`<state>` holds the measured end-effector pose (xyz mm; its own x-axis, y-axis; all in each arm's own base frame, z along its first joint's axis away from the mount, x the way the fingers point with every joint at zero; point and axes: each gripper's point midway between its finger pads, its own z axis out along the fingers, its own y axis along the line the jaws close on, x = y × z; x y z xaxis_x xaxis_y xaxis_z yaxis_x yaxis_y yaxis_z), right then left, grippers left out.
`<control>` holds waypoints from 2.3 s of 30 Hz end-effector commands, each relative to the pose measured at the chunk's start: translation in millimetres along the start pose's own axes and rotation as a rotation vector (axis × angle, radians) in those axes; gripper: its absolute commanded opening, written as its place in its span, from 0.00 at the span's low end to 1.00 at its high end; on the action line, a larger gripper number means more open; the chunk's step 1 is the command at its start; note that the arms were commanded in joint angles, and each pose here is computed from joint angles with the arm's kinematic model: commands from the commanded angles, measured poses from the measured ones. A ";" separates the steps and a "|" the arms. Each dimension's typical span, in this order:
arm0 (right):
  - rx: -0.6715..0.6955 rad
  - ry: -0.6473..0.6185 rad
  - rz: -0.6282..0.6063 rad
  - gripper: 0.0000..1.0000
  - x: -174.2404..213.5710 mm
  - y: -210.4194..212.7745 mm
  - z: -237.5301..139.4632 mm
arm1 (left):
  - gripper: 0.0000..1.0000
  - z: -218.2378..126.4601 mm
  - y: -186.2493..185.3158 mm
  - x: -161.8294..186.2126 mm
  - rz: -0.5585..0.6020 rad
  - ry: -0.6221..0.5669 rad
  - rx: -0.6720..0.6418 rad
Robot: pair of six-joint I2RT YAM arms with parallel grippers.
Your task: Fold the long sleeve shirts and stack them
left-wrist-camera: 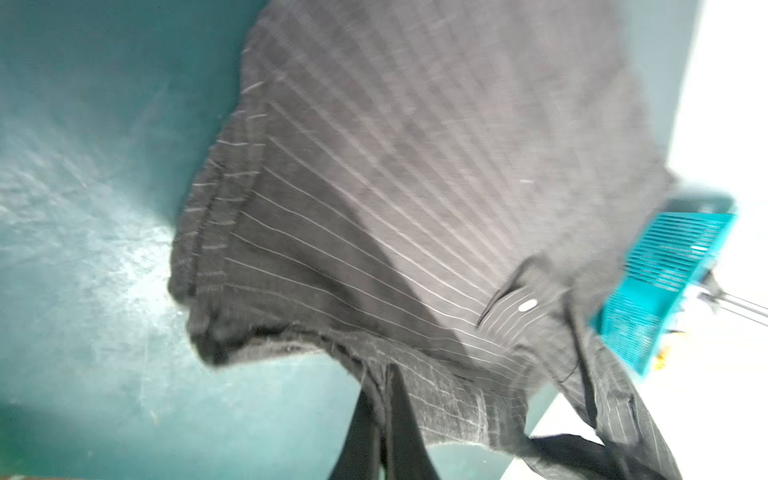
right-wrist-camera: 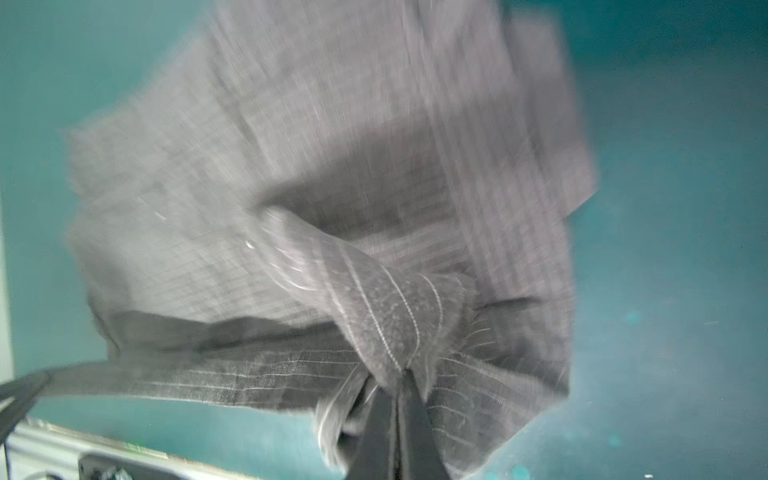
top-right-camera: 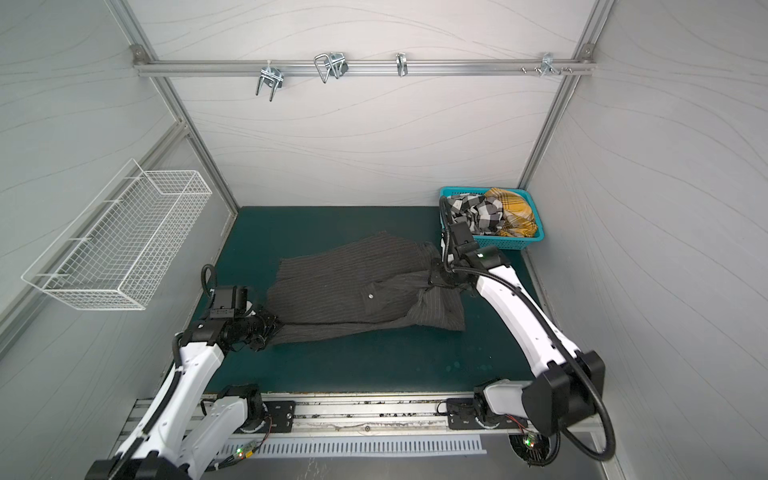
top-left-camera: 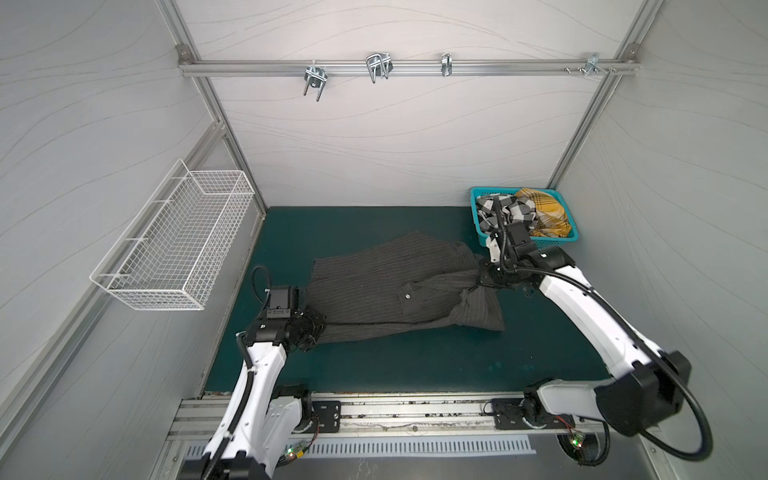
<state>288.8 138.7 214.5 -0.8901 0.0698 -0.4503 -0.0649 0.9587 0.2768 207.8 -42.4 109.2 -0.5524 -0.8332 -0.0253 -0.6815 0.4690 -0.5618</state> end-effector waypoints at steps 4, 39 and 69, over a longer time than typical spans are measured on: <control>0.093 0.068 -0.019 0.00 -4.9 -9.5 21.1 | 0.00 7.6 35.6 18.4 -0.074 0.059 -0.100; 0.258 0.150 -0.136 0.79 -80.0 6.2 119.4 | 0.57 47.5 9.7 -53.3 -0.065 -0.041 -0.266; 0.040 0.284 0.083 0.79 -50.5 -12.9 113.4 | 0.00 79.1 59.2 -4.2 -0.051 0.131 -0.326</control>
<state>367.4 147.1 139.1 -0.9778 0.0801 -0.1938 0.0311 0.9694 0.2435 211.0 -37.3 13.4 -0.5343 -0.8372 0.1164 -0.8270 0.4893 -0.2768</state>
